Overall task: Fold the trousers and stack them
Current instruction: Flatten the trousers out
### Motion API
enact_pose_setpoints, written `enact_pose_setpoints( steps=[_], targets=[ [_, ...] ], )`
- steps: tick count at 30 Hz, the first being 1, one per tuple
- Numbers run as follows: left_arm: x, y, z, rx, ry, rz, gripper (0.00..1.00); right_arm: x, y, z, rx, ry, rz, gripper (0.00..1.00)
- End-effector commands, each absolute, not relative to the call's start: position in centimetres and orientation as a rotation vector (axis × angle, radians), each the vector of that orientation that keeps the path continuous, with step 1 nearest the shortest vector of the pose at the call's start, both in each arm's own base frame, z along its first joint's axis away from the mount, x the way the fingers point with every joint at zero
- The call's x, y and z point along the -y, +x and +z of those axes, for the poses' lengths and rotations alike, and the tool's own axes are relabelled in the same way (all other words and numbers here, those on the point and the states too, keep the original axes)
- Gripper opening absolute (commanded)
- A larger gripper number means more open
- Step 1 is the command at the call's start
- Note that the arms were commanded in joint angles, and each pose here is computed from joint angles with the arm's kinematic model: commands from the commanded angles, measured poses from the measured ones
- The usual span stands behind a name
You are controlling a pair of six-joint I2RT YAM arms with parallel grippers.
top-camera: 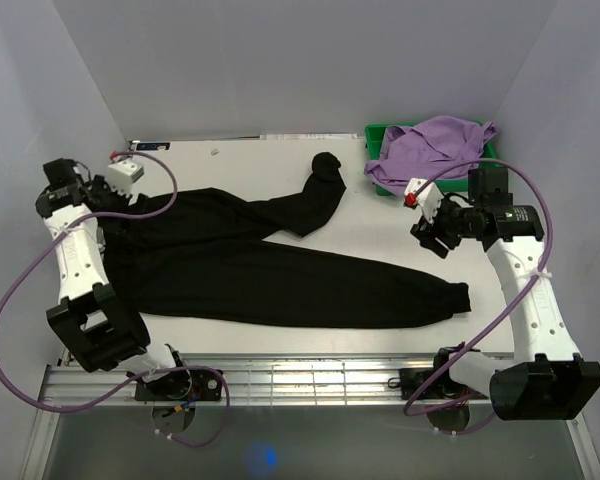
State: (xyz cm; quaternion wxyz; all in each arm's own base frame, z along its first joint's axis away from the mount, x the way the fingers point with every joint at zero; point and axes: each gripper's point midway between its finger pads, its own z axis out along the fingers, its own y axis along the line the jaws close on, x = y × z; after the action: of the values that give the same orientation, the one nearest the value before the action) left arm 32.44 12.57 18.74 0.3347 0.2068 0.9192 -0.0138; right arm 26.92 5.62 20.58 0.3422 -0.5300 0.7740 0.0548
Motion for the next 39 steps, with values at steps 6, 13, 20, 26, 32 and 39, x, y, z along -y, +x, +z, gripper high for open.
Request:
enact_pose_setpoints(
  steps=[6, 13, 20, 26, 32, 39],
  targets=[
    [8.0, 39.3, 22.2, -2.055, 0.857, -0.461, 0.9, -7.8, 30.6, 24.2, -1.918, -1.234, 0.219, 0.67],
    [22.3, 44.1, 13.5, -2.093, 1.037, -0.586, 0.86, -8.9, 33.9, 21.9, -1.904, -1.175, 0.279, 0.68],
    [27.4, 44.7, 7.3, -2.144, 1.146, -0.644, 0.82, -10.0, 33.8, 18.0, -2.009, -1.173, 0.451, 0.56],
    [26.5, 36.9, 2.8, -2.286, 1.401, -0.8, 0.7, -9.4, 34.1, 14.6, -2.137, -1.16, 0.474, 0.53],
    [21.5, 26.0, 1.3, -2.258, 1.699, -0.914, 0.56, -11.5, 39.0, 17.3, -2.002, -1.194, 0.48, 0.64],
    [18.7, 22.4, 2.6, -2.118, 1.852, -0.871, 0.54, -16.8, 41.4, 17.5, -1.768, -1.449, 0.506, 0.75]
  ],
)
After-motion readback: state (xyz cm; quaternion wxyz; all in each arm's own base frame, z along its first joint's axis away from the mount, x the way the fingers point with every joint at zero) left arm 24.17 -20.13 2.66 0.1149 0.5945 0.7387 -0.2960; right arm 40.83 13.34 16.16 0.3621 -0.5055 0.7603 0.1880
